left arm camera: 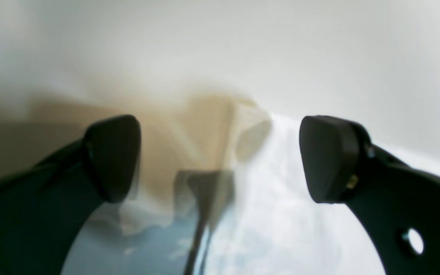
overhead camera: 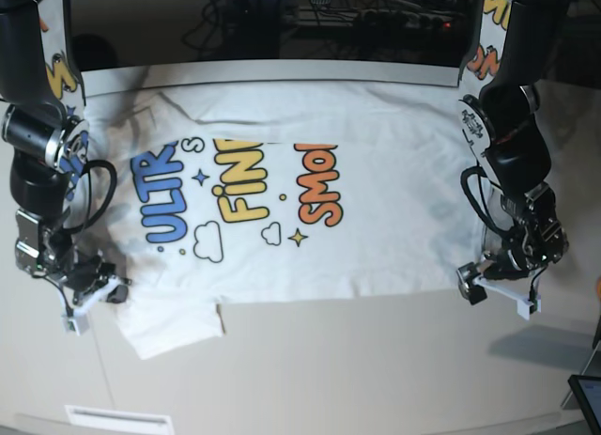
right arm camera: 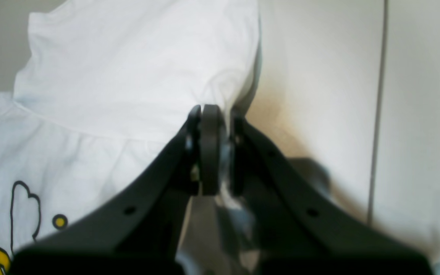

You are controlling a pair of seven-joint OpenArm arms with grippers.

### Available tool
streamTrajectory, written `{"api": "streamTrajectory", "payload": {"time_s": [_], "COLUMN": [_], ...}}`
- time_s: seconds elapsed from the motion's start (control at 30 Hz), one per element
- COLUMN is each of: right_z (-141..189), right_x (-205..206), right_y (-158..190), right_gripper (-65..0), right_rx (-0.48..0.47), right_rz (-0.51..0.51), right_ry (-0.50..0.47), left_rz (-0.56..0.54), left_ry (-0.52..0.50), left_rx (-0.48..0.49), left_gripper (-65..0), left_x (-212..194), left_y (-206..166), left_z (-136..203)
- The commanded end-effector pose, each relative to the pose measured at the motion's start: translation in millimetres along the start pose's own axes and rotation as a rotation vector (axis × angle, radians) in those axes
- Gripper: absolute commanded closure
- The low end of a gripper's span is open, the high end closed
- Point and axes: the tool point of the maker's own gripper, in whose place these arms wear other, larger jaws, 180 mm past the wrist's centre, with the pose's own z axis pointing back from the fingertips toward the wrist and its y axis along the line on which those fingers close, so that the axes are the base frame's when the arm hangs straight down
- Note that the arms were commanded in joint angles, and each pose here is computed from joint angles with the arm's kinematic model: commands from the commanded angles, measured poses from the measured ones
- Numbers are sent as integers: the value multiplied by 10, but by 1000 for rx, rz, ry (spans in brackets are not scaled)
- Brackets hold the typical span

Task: Fold the T-shirt properly
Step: 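Lower both grippers and pinch the shirt's hem corners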

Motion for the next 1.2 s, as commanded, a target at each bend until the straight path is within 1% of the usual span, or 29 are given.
{"api": "streamTrajectory", "payload": {"time_s": [0.0,0.07,0.3,0.43,0.6,0.93,1.0,1.07,1.13,1.17], "right_z": [29,29,73,82,82,82,82,82,82,82], "right_x": [28,28,40,42,41,41,41,41,41,41], "right_y": [-51,-51,-136,-153,-154,-154,-154,-154,-154,-154], "right_gripper": [-7,-7,-7,-7,-7,-9,-9,-9,-9,-9], "right_rx": [-20,-20,-35,-38,-39,-39,-39,-39,-39,-39], "right_rz": [24,24,24,24,26,26,26,26,26,26], "right_ry": [31,31,31,31,32,32,32,32,32,32], "left_rz": [4,11,17,10,-61,-77,-77,-77,-77,-77], "left_ry": [-66,-31,-14,4,31,50,60,61,62,61], "left_rx": [-12,-20,-43,-57,-73,-92,-92,-95,-94,-94], "left_gripper": [-650,-650,-650,-650,-650,-647,-608,-517,-405,-363], "left_x": [268,149,137,51,-23,-114,-173,-186,-195,-192], "left_y": [-27,-46,-150,-250,-425,-547,-547,-562,-559,-559], "left_z": [45,-14,-57,-94,-139,-172,-182,-187,-188,-188]}}
